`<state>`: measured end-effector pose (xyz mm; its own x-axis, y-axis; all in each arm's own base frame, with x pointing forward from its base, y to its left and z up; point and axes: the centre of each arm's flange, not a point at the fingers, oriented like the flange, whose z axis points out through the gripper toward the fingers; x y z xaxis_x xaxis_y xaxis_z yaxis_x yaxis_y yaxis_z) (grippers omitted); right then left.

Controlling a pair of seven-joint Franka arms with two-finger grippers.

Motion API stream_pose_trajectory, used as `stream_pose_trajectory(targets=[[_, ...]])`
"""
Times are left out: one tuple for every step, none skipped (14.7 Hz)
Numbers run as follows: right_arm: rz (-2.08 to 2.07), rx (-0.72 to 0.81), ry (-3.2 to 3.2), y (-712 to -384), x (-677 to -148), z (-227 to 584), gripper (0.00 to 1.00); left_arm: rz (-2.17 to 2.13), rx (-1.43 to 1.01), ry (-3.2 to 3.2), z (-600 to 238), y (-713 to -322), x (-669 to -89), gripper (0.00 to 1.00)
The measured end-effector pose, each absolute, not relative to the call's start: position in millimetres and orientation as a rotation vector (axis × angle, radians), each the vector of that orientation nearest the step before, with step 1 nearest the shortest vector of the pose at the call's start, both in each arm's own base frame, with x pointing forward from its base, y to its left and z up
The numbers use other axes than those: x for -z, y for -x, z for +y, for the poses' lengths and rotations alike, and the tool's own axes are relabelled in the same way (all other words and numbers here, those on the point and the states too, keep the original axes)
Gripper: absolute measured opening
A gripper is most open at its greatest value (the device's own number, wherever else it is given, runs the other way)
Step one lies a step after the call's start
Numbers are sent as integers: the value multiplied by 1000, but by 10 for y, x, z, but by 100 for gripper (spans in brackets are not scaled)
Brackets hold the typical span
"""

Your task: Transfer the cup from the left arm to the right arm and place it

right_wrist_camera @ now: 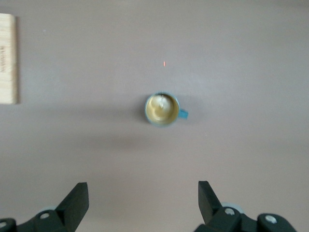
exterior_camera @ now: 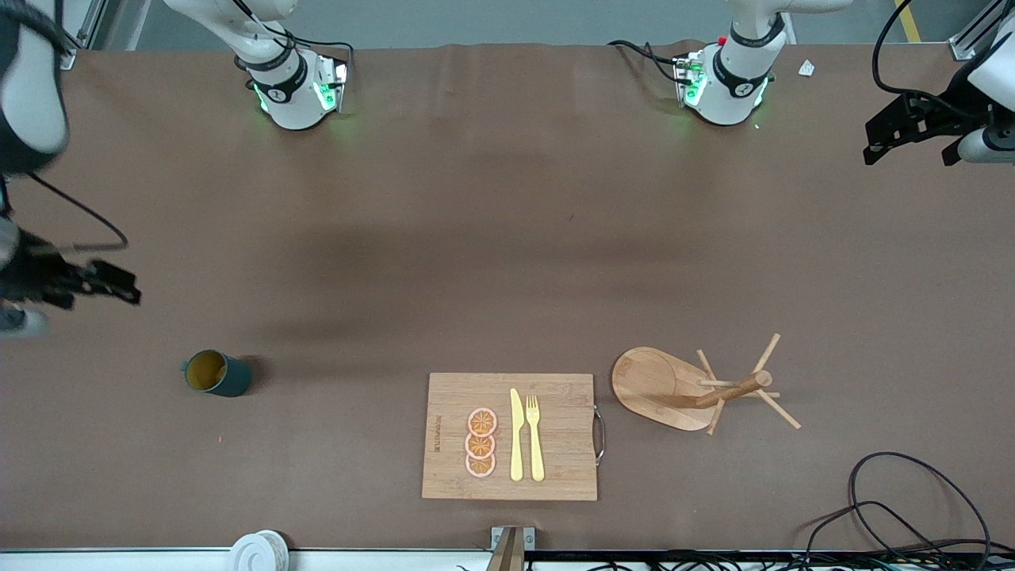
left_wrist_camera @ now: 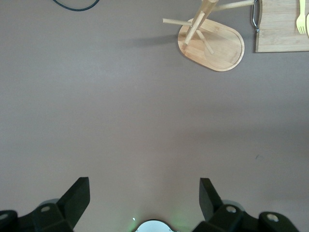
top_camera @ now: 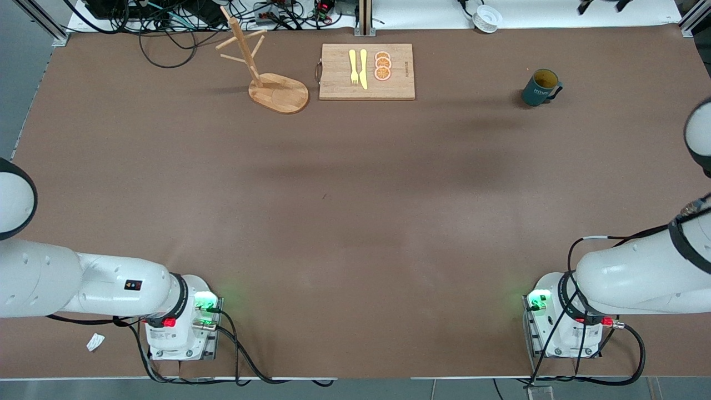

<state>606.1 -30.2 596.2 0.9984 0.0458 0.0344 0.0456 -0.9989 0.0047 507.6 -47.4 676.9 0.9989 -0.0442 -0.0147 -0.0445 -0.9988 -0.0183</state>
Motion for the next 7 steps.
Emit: stream_pose_trajectory(targets=[[67,-76,-3133,-5892,-6216,-281,100,70,-26,3122,-476,-5064,-6776,100],[66,-108,-3129,-5743,-6435,-260,100,73,-38,3121,-484,-5042,-6782,100],[64,-145,-3124,-5626,-6603,-245,100,78,-43,3120,-500,-5020,-6794,100],[53,-179,-3120,-5540,-6727,-240,100,84,-43,3120,-521,-5001,-6809,100],[32,-201,-3118,-5487,-6801,-242,100,89,-42,3119,-535,-4989,-6820,100],[11,-218,-3117,-5471,-6829,-249,100,90,-41,3119,-540,-4982,-6827,100],[-3,-239,-3115,-5481,-6841,-259,100,90,-40,3119,-537,-4979,-6831,100]])
